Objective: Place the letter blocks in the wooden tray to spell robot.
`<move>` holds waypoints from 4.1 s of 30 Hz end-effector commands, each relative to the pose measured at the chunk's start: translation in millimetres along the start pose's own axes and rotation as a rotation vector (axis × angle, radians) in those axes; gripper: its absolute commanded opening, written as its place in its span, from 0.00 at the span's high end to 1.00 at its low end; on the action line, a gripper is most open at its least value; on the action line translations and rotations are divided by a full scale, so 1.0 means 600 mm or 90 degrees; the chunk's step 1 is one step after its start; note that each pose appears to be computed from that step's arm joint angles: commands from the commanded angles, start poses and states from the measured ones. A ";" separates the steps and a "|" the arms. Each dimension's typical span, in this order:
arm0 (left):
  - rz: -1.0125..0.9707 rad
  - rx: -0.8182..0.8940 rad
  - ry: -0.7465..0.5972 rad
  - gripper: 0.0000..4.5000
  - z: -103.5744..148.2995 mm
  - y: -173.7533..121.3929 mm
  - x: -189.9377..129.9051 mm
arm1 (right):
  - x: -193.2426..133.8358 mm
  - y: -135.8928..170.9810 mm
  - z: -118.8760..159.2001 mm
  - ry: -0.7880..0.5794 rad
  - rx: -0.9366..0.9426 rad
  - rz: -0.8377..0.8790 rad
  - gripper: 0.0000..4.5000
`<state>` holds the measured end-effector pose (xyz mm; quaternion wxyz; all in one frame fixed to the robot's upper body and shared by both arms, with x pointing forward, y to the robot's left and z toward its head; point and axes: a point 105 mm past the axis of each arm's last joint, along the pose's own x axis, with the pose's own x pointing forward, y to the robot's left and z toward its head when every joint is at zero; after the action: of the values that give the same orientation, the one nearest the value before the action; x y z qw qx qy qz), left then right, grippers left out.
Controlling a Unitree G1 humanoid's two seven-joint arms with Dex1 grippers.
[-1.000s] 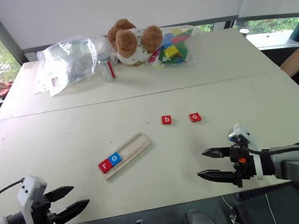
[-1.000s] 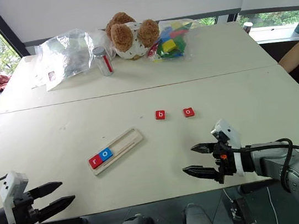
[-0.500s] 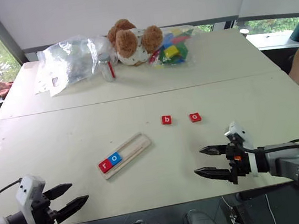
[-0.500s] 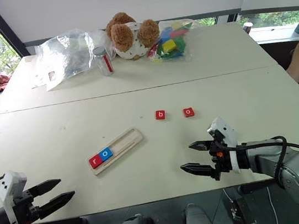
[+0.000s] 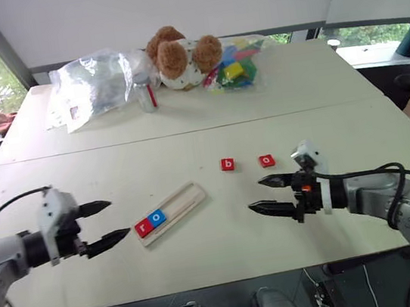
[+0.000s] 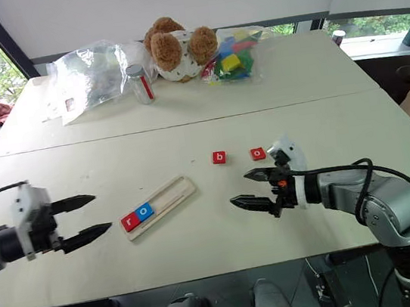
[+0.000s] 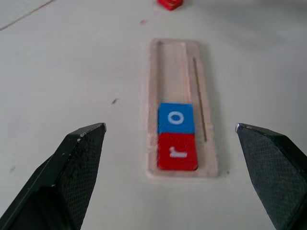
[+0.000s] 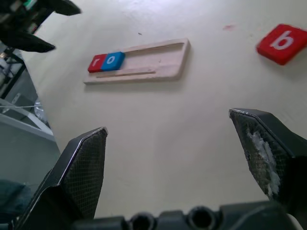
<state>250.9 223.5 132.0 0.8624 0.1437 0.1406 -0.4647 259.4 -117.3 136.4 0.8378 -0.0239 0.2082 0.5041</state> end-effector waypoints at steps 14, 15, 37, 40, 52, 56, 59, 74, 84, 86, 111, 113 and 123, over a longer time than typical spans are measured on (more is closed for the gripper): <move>0.011 0.054 0.021 0.00 -0.070 -0.004 0.056 | 0.018 0.063 -0.018 0.016 -0.041 0.042 0.02; 0.004 0.052 0.022 0.00 -0.072 -0.008 0.057 | 0.019 0.063 -0.018 0.015 -0.042 0.041 0.02; -0.037 0.064 0.025 0.31 -0.073 -0.009 0.085 | 0.007 0.036 -0.018 0.008 -0.035 -0.021 0.00; -0.096 0.111 0.015 0.31 -0.045 -0.010 0.105 | -0.008 0.005 -0.013 -0.013 -0.019 -0.080 0.00; -0.271 0.213 0.014 0.31 -0.014 -0.008 0.240 | -0.083 -0.097 0.003 -0.075 -0.027 -0.357 0.00; -0.272 0.214 0.013 0.31 -0.017 -0.001 0.251 | -0.074 -0.089 -0.001 -0.077 -0.022 -0.359 0.00; -0.275 0.210 0.009 0.01 -0.019 0.001 0.252 | -0.064 -0.085 0.003 -0.081 -0.030 -0.359 0.00; -0.124 0.191 0.007 0.01 0.045 0.056 0.089 | 0.099 -0.093 0.059 -0.092 0.128 -0.379 0.00; -0.013 0.159 -0.012 0.01 0.070 0.045 0.042 | 0.155 -0.106 0.035 -0.005 0.128 -0.376 0.00; -0.002 0.152 -0.013 0.01 0.067 0.041 0.043 | 0.163 -0.111 0.030 0.008 0.125 -0.387 0.00; 0.000 0.153 -0.043 0.00 0.071 0.031 0.086 | 0.133 -0.140 0.100 -0.072 -0.055 -0.467 0.75; -0.037 0.151 -0.050 0.00 0.078 0.017 0.092 | 0.070 -0.127 0.107 -0.089 -0.082 -0.482 0.75; -0.140 0.178 -0.069 0.00 0.107 -0.020 0.121 | -0.018 -0.063 -0.036 -0.011 0.119 -0.570 0.75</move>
<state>286.8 143.1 158.1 0.7914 0.2171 0.0514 -0.5691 285.0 -149.2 100.4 0.9671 -0.0492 0.2338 0.0874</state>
